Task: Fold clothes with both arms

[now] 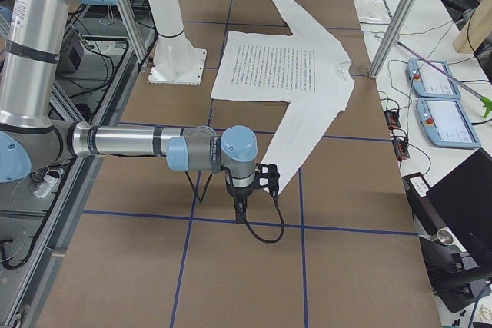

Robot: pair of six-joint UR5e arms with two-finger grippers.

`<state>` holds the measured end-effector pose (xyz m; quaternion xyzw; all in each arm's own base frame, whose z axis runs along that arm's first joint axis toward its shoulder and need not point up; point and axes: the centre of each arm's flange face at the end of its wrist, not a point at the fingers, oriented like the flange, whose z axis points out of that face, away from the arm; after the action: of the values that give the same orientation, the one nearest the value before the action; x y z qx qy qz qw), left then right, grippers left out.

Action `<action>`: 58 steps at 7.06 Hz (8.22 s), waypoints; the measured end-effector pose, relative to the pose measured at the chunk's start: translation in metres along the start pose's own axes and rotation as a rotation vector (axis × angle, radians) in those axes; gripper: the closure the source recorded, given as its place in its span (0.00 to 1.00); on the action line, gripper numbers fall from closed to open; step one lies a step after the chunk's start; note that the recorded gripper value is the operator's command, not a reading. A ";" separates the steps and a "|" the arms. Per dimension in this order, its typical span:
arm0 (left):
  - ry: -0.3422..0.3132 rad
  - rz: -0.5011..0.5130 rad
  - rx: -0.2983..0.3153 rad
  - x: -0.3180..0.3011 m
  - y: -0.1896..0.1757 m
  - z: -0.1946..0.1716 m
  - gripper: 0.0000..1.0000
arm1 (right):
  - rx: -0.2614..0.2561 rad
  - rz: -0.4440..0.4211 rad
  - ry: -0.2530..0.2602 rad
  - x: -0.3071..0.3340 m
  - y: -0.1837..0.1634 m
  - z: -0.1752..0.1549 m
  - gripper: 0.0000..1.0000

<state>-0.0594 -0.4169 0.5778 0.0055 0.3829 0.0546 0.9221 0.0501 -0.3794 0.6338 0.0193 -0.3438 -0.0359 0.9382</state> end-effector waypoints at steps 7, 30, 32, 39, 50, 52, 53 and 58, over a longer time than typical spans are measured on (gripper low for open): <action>-0.051 0.214 0.220 0.048 -0.017 -0.051 0.00 | 0.085 -0.075 -0.040 -0.036 -0.043 -0.033 0.00; -0.092 0.437 0.453 0.070 -0.047 -0.081 0.00 | 0.377 0.049 -0.046 -0.137 -0.085 0.185 0.29; -0.092 0.437 0.453 0.070 -0.046 -0.081 0.00 | 0.380 0.058 -0.052 -0.139 -0.085 0.183 0.30; -0.091 0.438 0.452 0.069 -0.046 -0.080 0.00 | 0.374 0.063 -0.053 -0.138 -0.078 0.183 0.41; -0.053 0.443 0.445 0.071 -0.046 -0.078 0.00 | 0.355 0.133 -0.136 -0.223 -0.101 0.026 1.00; -0.053 0.443 0.445 0.071 -0.046 -0.078 0.00 | 0.325 0.184 -0.098 -0.310 -0.139 -0.069 1.00; -0.053 0.443 0.445 0.071 -0.046 -0.078 0.00 | 0.304 0.214 -0.080 -0.363 -0.164 -0.111 1.00; -0.052 0.440 0.441 0.069 -0.046 -0.076 0.00 | 0.312 0.364 -0.103 -0.626 -0.241 -0.207 1.00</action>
<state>-0.0605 -0.4579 0.4726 0.2896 0.3515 0.1682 0.8743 -0.3054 -0.5663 0.0579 0.1000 -0.3903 0.1865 0.8960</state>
